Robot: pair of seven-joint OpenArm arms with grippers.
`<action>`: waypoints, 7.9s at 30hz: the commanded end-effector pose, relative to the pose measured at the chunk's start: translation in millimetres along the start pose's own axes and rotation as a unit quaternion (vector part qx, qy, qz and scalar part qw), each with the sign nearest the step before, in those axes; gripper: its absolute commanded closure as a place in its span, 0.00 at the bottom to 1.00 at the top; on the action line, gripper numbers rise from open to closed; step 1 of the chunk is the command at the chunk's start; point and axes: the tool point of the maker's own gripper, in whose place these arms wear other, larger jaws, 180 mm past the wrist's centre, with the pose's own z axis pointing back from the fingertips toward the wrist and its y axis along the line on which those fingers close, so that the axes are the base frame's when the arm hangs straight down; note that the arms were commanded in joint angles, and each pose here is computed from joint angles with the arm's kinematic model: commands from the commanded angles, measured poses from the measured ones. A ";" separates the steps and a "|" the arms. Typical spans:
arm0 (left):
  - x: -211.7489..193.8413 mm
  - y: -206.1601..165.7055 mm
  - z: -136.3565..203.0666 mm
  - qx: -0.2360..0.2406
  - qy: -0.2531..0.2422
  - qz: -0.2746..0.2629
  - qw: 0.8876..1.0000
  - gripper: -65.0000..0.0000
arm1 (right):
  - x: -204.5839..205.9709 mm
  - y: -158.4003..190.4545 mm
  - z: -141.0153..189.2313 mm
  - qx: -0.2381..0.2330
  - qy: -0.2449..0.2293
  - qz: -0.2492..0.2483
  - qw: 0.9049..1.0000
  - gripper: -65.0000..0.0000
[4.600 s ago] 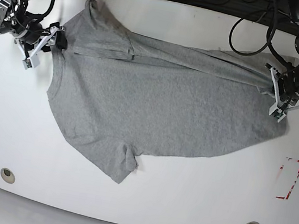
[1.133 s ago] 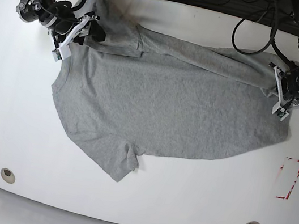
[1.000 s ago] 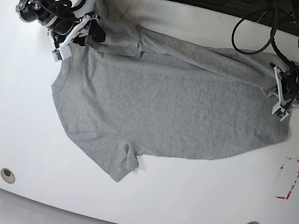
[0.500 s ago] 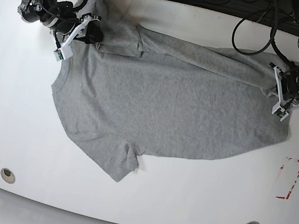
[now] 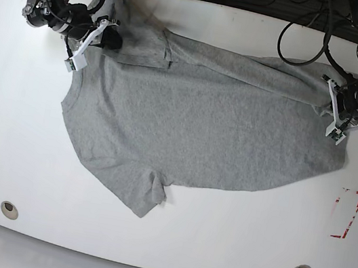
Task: Layout the t-shirt on the table in an organized manner, then fold the t-shirt properly
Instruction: 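Stretch the shirt edge taut between both grippers, smoothing it flat, then open the right gripper and regrasp the shirt's shoulder edge, then pull the shirt edge taut between both grippers along the table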
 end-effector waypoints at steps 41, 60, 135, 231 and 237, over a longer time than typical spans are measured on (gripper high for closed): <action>-49.8 0.1 33.4 0.033 0.040 -0.049 0.997 1.00 | 23.4 34.2 75.0 -0.007 -0.046 0.115 0.992 1.00; -38.3 15.8 37.1 0.051 0.030 -0.054 0.997 1.00 | 62.4 29.8 79.1 -0.015 -0.057 0.162 0.985 1.00; 18.4 62.1 -1.9 0.062 0.007 -0.070 0.996 0.88 | 114.5 -22.7 16.5 -0.013 0.038 0.175 0.984 0.21; -44.5 107.1 53.6 0.070 -0.121 0.191 0.972 0.36 | -24.3 -49.5 29.9 -0.102 0.041 0.102 0.989 0.91; -37.9 91.3 35.9 0.041 -0.119 0.198 0.972 0.36 | -25.0 -49.1 30.5 -0.100 0.044 0.107 0.988 0.91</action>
